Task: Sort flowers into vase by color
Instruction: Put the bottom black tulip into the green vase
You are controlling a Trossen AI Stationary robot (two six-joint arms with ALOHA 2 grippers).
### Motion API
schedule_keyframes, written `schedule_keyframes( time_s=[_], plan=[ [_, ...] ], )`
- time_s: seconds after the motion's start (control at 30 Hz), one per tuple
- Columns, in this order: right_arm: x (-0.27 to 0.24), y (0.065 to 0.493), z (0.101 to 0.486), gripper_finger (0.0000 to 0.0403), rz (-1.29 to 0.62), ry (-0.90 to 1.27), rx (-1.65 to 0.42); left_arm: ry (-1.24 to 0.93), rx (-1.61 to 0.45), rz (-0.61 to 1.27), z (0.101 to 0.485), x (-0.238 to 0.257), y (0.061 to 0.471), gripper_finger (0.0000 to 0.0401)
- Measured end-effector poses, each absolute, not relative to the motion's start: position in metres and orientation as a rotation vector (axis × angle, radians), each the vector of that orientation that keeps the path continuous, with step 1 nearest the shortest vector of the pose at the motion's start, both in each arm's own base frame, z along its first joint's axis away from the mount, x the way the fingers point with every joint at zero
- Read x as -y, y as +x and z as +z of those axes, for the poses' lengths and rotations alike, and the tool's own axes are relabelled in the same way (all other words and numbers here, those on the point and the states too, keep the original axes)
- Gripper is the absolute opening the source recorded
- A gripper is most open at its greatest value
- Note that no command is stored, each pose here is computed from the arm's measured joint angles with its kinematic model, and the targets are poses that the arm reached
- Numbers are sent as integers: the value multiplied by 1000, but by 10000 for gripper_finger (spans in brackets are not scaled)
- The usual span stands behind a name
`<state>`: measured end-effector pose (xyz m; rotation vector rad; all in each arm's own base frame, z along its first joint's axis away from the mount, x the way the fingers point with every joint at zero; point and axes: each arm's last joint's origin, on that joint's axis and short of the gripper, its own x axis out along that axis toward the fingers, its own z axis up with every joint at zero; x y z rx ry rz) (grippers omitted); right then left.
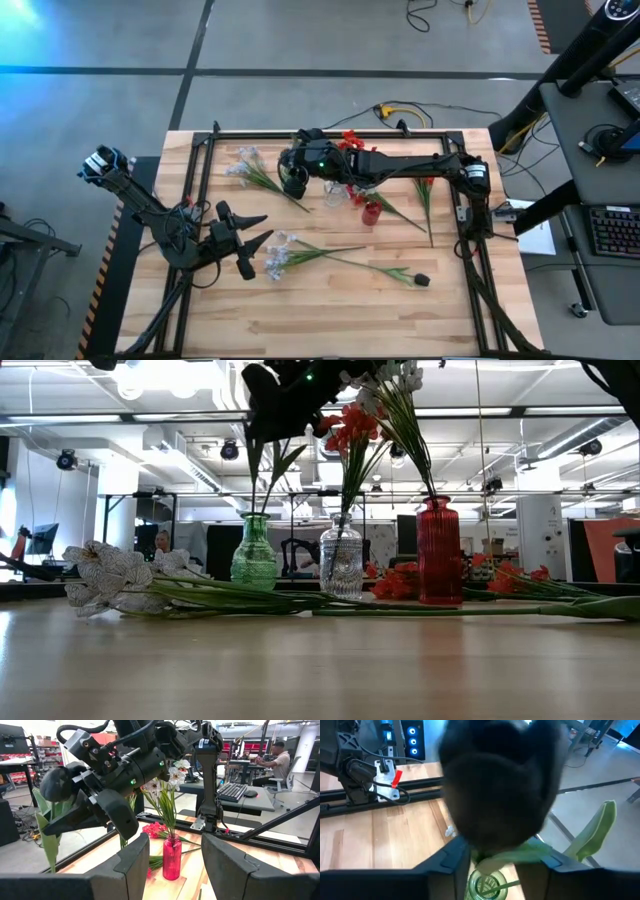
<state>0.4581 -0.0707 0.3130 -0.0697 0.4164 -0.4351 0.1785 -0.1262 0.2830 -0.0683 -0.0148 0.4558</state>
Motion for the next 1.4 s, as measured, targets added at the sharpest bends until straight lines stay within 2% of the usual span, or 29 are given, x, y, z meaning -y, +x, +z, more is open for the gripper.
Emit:
schedule_keyframes(
  time_s=[0.2, 0.77, 1.4],
  plan=[
    [71, 458, 313, 174, -435, -70, -416, -68, 15, 456, 283, 126, 179, 163],
    [69, 447, 327, 220, -434, -73, -427, -65, 14, 456, 283, 126, 179, 163],
    [67, 430, 349, 302, -429, -98, -427, -64, 13, 456, 283, 126, 179, 163]
  ],
)
